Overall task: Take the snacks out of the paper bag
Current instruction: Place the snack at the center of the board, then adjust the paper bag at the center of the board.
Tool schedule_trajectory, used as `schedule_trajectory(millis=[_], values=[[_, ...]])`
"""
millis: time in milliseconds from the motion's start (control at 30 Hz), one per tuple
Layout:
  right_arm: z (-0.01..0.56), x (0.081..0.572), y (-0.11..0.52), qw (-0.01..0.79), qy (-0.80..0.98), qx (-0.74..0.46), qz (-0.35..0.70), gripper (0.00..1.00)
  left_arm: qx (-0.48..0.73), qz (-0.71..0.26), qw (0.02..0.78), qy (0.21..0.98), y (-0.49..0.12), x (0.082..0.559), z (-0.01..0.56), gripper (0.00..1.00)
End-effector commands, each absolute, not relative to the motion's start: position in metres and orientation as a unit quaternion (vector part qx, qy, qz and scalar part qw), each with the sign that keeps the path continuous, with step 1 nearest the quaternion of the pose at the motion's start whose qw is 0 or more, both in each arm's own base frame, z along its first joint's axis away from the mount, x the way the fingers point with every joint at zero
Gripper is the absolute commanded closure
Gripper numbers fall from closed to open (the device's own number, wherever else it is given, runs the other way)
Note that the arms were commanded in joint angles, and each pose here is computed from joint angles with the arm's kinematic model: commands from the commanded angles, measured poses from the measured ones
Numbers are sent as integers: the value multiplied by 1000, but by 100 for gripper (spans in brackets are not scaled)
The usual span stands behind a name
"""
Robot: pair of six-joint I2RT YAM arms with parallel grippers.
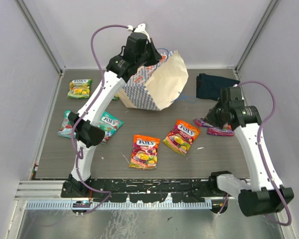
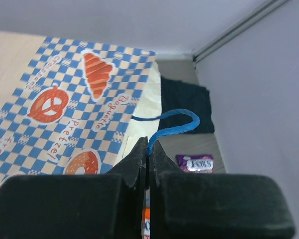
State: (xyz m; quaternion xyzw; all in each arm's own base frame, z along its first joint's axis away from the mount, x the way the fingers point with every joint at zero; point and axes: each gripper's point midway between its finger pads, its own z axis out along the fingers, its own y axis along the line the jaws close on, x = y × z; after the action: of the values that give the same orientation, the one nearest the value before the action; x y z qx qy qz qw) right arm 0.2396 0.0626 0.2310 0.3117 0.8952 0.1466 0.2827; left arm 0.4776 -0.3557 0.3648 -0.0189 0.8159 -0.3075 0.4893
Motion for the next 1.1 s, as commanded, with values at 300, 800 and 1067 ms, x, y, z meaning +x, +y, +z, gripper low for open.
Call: schedule_trajectory(millis=[300,800,1067], values=[[208,294,0,388,827,388,122,2,9,-437,633,639,-364,466,525,100],[334,312,57,546,725,347,238,0,56,-390,597,699,-361,481,454,100],[328,356,70,513,771,323,196,0,41,-356,579,732,-339,483,420,100]])
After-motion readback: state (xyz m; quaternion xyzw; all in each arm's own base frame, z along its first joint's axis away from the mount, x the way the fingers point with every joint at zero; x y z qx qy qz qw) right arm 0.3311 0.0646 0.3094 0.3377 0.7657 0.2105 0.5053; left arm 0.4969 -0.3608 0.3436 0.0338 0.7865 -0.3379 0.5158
